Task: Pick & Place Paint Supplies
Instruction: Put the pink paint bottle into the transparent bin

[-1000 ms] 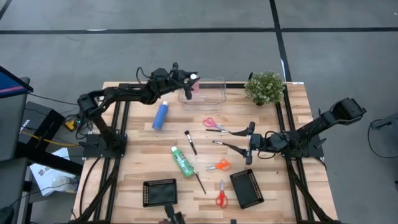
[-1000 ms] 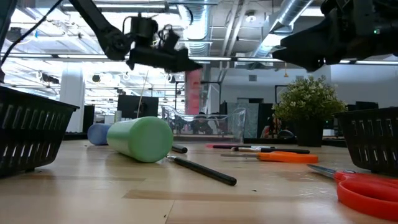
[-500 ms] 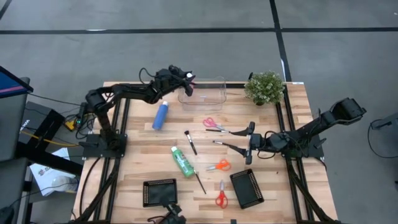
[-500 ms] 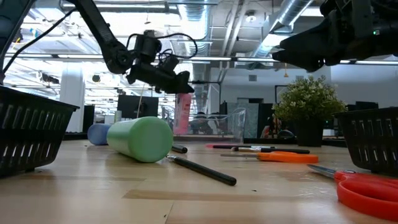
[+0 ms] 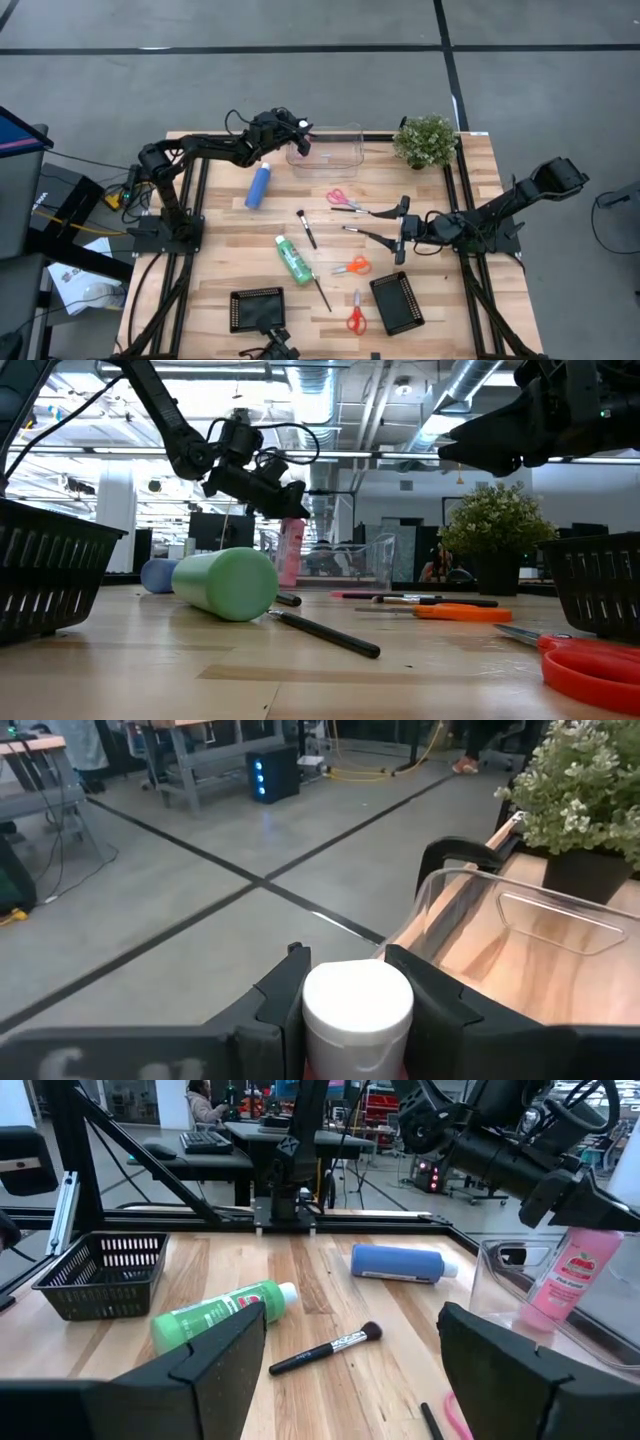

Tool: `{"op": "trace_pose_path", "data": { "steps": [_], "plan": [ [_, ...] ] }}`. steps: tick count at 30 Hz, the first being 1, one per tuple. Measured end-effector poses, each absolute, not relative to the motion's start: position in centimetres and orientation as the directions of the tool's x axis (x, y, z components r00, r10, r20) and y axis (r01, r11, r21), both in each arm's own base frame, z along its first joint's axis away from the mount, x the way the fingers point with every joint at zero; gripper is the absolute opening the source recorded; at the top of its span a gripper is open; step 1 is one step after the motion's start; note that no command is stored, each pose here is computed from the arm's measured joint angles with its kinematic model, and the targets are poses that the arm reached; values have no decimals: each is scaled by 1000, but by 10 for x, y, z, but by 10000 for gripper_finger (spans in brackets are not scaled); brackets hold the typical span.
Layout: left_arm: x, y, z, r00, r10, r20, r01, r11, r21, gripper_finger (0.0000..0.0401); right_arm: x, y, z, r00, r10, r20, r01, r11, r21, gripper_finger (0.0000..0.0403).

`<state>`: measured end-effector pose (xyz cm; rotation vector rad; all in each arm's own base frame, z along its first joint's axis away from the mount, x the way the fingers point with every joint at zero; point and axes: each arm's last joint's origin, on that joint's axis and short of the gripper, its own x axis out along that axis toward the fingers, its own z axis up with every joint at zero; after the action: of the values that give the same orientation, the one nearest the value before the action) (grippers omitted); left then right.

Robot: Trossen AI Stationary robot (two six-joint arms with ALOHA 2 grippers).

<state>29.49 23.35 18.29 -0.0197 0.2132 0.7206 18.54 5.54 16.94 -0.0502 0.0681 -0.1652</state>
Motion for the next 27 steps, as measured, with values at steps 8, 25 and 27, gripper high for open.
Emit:
{"op": "trace_pose_path", "data": {
  "steps": [8,25,27],
  "plan": [
    [295,233,182,731,649,-212,-659,752,30,104,185,55,170,984,-166,-63,162,985,-55,279],
    [287,225,174,758,624,-190,-634,774,13,220,185,55,170,984,-166,-63,162,985,-53,279],
    [287,224,174,769,611,-185,-620,785,16,215,185,55,170,984,-166,-63,162,985,-53,279]
  ]
}}
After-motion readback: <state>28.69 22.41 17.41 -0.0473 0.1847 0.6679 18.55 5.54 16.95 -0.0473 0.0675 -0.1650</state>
